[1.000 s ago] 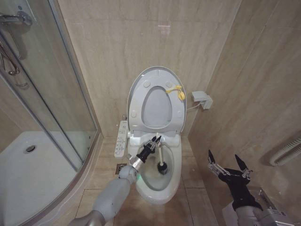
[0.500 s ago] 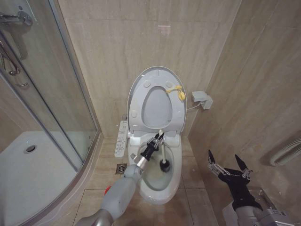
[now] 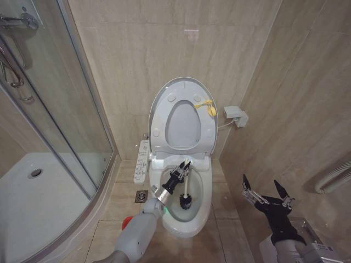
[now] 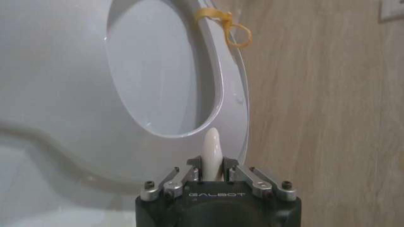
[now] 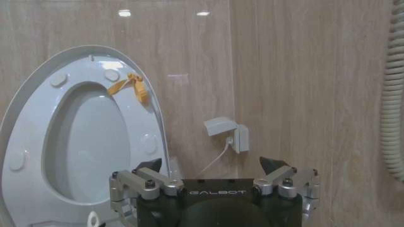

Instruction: Open the toilet lid, clean the toilet bowl with a toilet brush, close the toilet lid, and flush.

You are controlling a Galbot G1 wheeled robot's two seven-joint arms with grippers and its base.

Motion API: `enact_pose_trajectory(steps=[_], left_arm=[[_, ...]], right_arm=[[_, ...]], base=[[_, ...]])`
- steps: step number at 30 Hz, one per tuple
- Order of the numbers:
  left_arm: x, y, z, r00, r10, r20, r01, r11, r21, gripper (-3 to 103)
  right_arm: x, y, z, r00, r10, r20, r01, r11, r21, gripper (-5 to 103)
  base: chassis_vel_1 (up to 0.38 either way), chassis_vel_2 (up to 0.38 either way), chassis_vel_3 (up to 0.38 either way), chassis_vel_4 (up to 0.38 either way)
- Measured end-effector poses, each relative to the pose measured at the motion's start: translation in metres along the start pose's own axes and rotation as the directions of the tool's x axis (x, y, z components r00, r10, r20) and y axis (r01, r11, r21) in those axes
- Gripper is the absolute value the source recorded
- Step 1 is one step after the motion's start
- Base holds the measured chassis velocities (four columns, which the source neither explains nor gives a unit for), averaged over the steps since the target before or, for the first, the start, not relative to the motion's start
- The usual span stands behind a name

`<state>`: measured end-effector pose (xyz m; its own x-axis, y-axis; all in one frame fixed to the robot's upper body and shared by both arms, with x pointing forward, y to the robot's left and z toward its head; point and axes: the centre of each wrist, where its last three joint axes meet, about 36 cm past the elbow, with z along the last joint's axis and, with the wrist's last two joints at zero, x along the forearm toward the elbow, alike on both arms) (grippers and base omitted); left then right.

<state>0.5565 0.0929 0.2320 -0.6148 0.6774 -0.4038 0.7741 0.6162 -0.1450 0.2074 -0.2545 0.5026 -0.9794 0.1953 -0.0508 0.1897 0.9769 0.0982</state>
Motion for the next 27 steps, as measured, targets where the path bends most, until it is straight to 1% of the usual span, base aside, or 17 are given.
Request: enact_pose_trajectory(steps=[1, 4, 5, 8, 9, 11, 12, 15, 17, 18, 19, 20, 21, 22, 25, 26, 27], left_arm=[[0.000, 0.000, 0.000, 1.000, 0.000, 0.000, 0.000, 1.000, 0.000, 22], [0.009, 0.017, -0.005, 0.998, 0.046, -0.046, -0.050, 0.995, -0.092, 22], [0.009, 0.017, -0.005, 0.998, 0.046, -0.046, -0.050, 0.995, -0.092, 22], [0.033, 0.033, -0.009, 0.983, 0.117, -0.139, -0.140, 0.975, -0.172, 22], [0.033, 0.033, -0.009, 0.983, 0.117, -0.139, -0.140, 0.975, -0.172, 22], [0.050, 0.042, -0.011, 0.968, 0.155, -0.198, -0.196, 0.958, -0.210, 22], [0.050, 0.042, -0.011, 0.968, 0.155, -0.198, -0.196, 0.958, -0.210, 22], [0.066, 0.050, -0.016, 0.955, 0.167, -0.246, -0.222, 0.950, -0.221, 22], [0.069, 0.050, -0.019, 0.955, 0.160, -0.249, -0.214, 0.954, -0.209, 22], [0.073, 0.049, -0.021, 0.961, 0.135, -0.243, -0.182, 0.967, -0.179, 22], [0.076, 0.044, -0.023, 0.968, 0.099, -0.228, -0.132, 0.983, -0.131, 22], [0.076, 0.044, -0.023, 0.968, 0.099, -0.228, -0.132, 0.983, -0.131, 22], [0.077, 0.037, -0.023, 0.977, 0.057, -0.205, -0.073, 0.995, -0.070, 22], [0.075, 0.030, -0.023, 0.983, 0.026, -0.183, -0.029, 0.999, -0.018, 22], [0.062, 0.006, -0.026, 0.992, -0.057, -0.113, 0.071, 0.989, 0.127, 22], [0.062, 0.006, -0.026, 0.992, -0.057, -0.113, 0.071, 0.989, 0.127, 22], [0.055, -0.004, -0.027, 0.993, -0.084, -0.086, 0.099, 0.979, 0.176, 22]], right_arm=[[0.000, 0.000, 0.000, 1.000, 0.000, 0.000, 0.000, 1.000, 0.000, 100], [0.000, 0.000, 0.000, 1.000, 0.000, 0.000, 0.000, 1.000, 0.000, 100], [0.000, 0.000, 0.000, 1.000, 0.000, 0.000, 0.000, 1.000, 0.000, 100], [0.000, 0.000, 0.000, 1.000, 0.000, 0.000, 0.000, 1.000, 0.000, 100], [0.000, 0.000, 0.000, 1.000, 0.000, 0.000, 0.000, 1.000, 0.000, 100], [0.000, 0.000, 0.000, 1.000, 0.000, 0.000, 0.000, 1.000, 0.000, 100], [0.000, 0.000, 0.000, 1.000, 0.000, 0.000, 0.000, 1.000, 0.000, 100], [0.000, 0.000, 0.000, 1.000, 0.000, 0.000, 0.000, 1.000, 0.000, 100], [0.000, 0.000, 0.000, 1.000, 0.000, 0.000, 0.000, 1.000, 0.000, 100], [0.000, 0.000, 0.000, 1.000, 0.000, 0.000, 0.000, 1.000, 0.000, 100], [0.000, 0.000, 0.000, 1.000, 0.000, 0.000, 0.000, 1.000, 0.000, 100], [0.000, 0.000, 0.000, 1.000, 0.000, 0.000, 0.000, 1.000, 0.000, 100], [0.000, 0.000, 0.000, 1.000, 0.000, 0.000, 0.000, 1.000, 0.000, 100], [0.000, 0.000, 0.000, 1.000, 0.000, 0.000, 0.000, 1.000, 0.000, 100], [0.000, 0.000, 0.000, 1.000, 0.000, 0.000, 0.000, 1.000, 0.000, 100], [0.000, 0.000, 0.000, 1.000, 0.000, 0.000, 0.000, 1.000, 0.000, 100], [0.000, 0.000, 0.000, 1.000, 0.000, 0.000, 0.000, 1.000, 0.000, 100]], base=[[0.000, 0.000, 0.000, 0.000], [0.000, 0.000, 0.000, 0.000], [0.000, 0.000, 0.000, 0.000], [0.000, 0.000, 0.000, 0.000], [0.000, 0.000, 0.000, 0.000], [0.000, 0.000, 0.000, 0.000], [0.000, 0.000, 0.000, 0.000], [0.000, 0.000, 0.000, 0.000], [0.000, 0.000, 0.000, 0.000], [0.000, 0.000, 0.000, 0.000], [0.000, 0.000, 0.000, 0.000], [0.000, 0.000, 0.000, 0.000], [0.000, 0.000, 0.000, 0.000], [0.000, 0.000, 0.000, 0.000], [0.000, 0.000, 0.000, 0.000], [0.000, 0.000, 0.000, 0.000], [0.000, 0.000, 0.000, 0.000]])
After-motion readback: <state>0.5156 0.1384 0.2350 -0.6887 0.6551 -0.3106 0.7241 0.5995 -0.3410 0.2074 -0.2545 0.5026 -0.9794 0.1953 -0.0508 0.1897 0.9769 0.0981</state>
